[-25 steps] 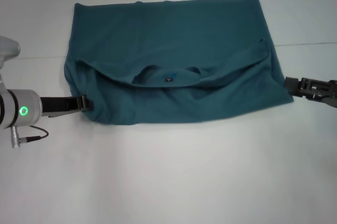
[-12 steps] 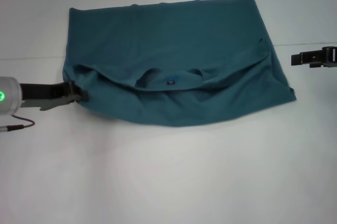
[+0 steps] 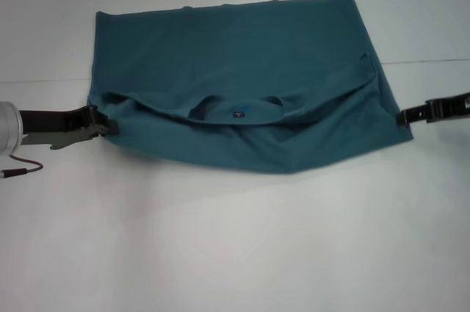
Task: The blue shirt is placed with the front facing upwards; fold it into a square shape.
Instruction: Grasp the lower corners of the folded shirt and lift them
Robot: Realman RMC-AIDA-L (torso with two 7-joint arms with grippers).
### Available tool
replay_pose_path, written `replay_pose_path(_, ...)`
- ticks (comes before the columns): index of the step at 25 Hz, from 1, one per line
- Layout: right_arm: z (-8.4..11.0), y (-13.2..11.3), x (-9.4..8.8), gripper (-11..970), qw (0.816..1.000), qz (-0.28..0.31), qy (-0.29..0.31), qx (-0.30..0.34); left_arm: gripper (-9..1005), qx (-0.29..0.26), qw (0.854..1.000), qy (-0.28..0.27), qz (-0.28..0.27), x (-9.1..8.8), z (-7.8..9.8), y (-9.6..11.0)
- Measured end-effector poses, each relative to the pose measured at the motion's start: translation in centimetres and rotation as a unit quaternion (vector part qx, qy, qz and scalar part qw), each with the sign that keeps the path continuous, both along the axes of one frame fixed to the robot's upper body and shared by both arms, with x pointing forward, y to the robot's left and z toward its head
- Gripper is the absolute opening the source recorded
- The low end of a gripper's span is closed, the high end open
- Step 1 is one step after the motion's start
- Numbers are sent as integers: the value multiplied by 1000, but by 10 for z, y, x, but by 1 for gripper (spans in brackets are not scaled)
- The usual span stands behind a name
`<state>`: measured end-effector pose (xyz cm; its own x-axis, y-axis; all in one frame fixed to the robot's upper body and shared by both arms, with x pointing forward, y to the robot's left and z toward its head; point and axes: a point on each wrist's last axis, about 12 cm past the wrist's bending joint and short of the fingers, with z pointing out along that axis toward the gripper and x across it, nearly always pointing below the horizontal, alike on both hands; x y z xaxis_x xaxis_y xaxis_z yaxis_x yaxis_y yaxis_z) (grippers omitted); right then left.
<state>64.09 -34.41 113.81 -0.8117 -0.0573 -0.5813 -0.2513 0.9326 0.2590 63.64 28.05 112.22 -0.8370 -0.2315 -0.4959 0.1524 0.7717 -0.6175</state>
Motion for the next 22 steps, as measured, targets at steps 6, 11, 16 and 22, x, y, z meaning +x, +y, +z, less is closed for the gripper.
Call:
replay_pose_path(6, -18, 4, -1, 637, 1000, -13, -5, -20, 17, 0, 1000, -1, 0, 1, 1, 0)
replay_pose_path(11, -26, 9, 1, 633, 999, -19, -12, -35, 17, 1, 1000, -2, 1, 1, 1, 0)
replay_pose_path(16, -31, 18, 7, 628, 999, -24, -24, -41, 18, 0, 1000, -1, 4, 0, 0, 1)
replay_pose_path(22, -39, 35, 13, 623, 998, -12, -30, -59, 19, -3, 1000, -2, 9, 0, 0, 2)
